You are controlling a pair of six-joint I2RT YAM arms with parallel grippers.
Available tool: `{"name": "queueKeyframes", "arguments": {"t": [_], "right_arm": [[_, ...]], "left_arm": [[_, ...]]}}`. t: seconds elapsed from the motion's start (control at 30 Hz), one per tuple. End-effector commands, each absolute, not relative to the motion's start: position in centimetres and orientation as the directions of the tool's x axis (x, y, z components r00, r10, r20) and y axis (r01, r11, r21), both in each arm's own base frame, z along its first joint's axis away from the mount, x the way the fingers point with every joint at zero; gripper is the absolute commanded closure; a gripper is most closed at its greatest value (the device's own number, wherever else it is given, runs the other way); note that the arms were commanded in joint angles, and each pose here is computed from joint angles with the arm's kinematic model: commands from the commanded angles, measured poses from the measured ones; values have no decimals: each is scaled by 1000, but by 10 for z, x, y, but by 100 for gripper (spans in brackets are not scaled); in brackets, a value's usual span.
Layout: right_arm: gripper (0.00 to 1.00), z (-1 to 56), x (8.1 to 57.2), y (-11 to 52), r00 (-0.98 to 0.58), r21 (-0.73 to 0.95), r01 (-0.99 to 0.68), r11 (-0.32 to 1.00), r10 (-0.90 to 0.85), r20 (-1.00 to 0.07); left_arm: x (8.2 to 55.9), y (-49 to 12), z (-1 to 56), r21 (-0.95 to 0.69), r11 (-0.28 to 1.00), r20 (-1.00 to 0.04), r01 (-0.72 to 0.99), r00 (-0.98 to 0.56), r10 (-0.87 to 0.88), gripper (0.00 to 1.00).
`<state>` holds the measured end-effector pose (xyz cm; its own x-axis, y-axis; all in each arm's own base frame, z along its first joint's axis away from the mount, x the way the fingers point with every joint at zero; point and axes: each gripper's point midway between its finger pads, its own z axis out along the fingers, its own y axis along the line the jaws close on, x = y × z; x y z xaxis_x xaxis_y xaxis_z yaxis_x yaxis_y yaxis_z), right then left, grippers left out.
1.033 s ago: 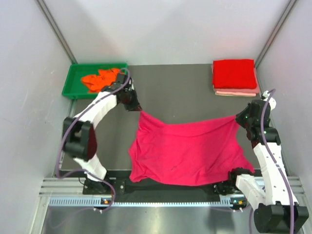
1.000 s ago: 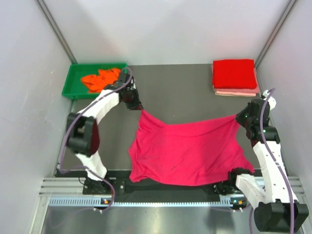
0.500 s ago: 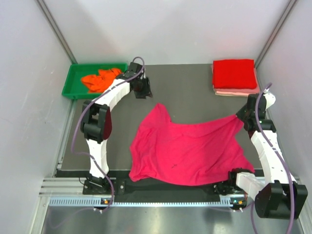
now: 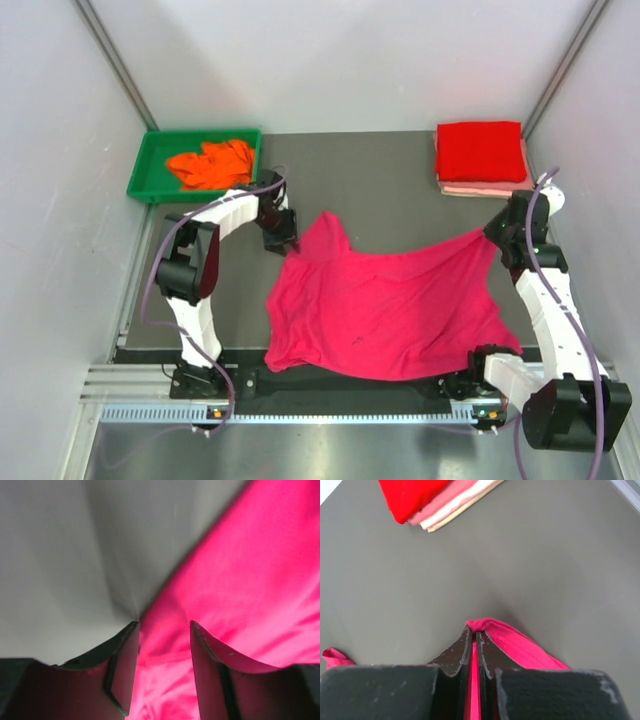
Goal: Fold and stack the t-shirts
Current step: Flatten the tshirt out
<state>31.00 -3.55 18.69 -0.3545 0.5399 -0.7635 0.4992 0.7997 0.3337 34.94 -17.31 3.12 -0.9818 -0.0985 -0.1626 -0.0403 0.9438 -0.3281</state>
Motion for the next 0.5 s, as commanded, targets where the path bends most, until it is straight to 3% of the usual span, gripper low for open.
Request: {"name": "queueKeyframes", "arguments": {"t": [0.0,0.07,0.13,0.37,0.47], "right_arm": [[100,218,319,-38,-281,373,459,806,530,-800],[100,217,318,-40,-285,364,474,802,531,-798],[100,213,313,-44,-307,336,501,797,527,-792],[100,231,309,-50,-274,351,509,786,534,-800],[100,230,309,-48,-288,349,503,790,534,-795]], "left_arm": [[332,-184,54,-424,906,-189,6,-979,-82,56],[318,-191,51,-461,887,-156,9,-985,-71,78],[318,-191,65,-449,894,-194,18,-978,-77,100],[345,-166,146,-249,968,-434,-2,-894,-113,100],[341,-152,150,-136,990,-436,-38,-895,-94,100]]}}
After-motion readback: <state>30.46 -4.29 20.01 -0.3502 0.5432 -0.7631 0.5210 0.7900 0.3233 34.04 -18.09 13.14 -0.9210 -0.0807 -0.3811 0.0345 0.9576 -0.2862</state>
